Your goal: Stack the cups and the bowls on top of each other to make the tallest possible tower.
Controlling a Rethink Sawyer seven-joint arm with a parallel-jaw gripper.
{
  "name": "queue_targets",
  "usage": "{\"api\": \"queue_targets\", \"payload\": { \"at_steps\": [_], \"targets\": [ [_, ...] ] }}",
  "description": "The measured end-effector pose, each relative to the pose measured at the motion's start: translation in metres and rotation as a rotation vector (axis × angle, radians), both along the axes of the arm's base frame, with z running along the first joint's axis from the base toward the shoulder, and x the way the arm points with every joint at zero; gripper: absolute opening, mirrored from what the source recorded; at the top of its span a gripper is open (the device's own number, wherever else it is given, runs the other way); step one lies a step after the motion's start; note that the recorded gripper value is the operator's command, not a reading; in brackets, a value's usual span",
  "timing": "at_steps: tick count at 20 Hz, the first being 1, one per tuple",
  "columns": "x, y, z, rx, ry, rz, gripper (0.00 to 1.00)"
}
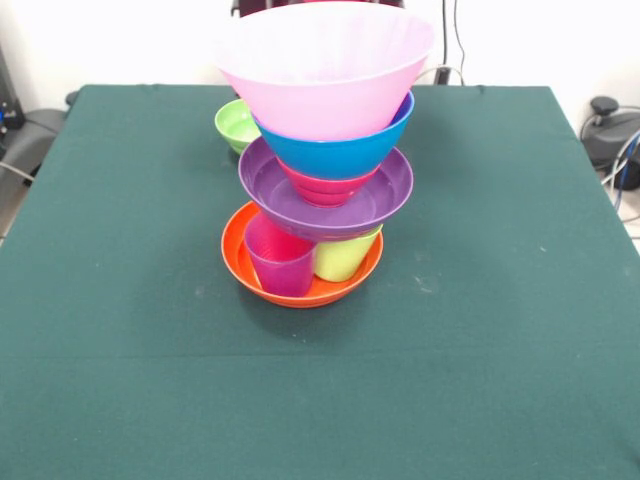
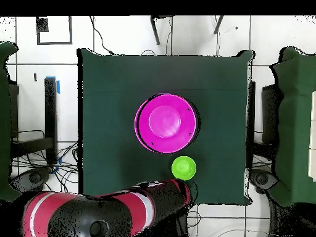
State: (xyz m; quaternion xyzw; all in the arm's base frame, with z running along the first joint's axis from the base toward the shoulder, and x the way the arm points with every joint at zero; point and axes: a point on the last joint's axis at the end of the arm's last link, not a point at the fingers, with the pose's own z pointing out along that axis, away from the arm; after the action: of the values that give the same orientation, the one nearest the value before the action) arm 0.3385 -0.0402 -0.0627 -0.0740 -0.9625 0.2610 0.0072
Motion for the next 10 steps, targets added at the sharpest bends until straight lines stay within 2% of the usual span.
{"api": "queue_targets", "payload": {
  "at_steps": [10],
  "targets": [
    [-0.0015,-0.0029,0.0006,0.016,-0.003,0.033,1.0]
  ]
}}
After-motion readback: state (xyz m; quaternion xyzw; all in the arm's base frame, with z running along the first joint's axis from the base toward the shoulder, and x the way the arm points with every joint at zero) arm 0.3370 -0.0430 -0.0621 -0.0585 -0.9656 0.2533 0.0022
